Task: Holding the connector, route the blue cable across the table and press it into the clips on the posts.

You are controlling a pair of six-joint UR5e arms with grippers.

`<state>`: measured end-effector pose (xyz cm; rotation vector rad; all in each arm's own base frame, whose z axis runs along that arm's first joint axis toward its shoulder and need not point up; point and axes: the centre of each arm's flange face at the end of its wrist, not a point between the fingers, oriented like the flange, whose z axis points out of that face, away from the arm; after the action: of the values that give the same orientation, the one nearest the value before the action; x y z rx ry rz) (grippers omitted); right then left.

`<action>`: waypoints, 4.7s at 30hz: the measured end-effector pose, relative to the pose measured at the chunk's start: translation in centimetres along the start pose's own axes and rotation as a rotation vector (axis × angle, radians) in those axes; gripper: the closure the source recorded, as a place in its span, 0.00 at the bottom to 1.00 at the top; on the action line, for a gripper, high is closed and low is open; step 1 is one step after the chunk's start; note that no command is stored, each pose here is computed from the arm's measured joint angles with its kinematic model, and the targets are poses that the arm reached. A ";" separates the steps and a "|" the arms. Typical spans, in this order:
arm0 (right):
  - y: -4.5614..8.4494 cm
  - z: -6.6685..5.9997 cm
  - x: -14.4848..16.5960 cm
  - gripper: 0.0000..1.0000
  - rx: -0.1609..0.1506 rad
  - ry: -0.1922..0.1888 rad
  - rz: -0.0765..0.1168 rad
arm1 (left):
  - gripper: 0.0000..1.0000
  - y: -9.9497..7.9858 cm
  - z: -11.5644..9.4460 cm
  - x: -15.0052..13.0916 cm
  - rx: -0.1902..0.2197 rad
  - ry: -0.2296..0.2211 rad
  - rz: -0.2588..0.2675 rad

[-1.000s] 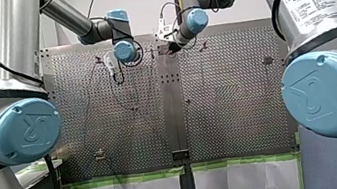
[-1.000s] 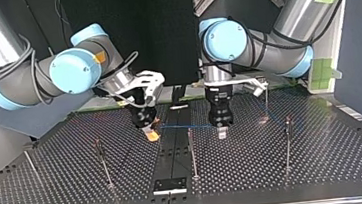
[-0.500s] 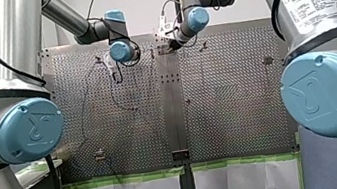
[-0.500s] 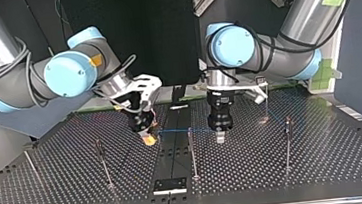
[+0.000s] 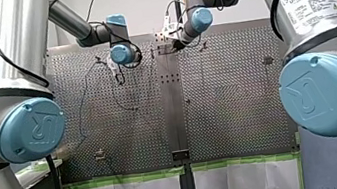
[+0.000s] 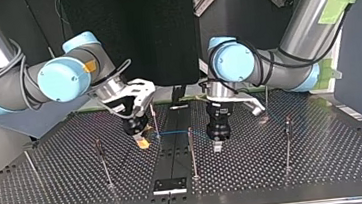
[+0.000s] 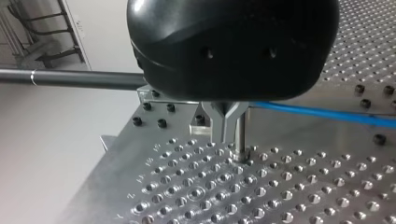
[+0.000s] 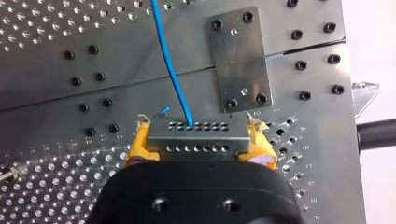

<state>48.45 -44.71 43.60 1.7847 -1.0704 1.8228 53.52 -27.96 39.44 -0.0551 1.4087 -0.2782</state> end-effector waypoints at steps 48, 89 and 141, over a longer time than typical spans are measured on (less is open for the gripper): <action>6.5 5.8 -0.1 1.00 -0.025 0.025 0.005 | 0.56 1.4 2.6 0.9 -0.016 0.036 0.008; 7.2 5.6 -0.1 1.00 -0.040 0.009 0.000 | 0.00 -4.5 -6.6 -0.6 -0.047 0.182 0.063; 7.1 4.8 1.2 1.00 -0.044 0.018 -0.009 | 0.00 -14.8 -5.6 0.8 0.004 0.171 0.133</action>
<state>46.42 -53.05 42.45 1.7420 -1.0856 1.7927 45.80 -41.75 40.71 0.0674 1.5743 -0.1785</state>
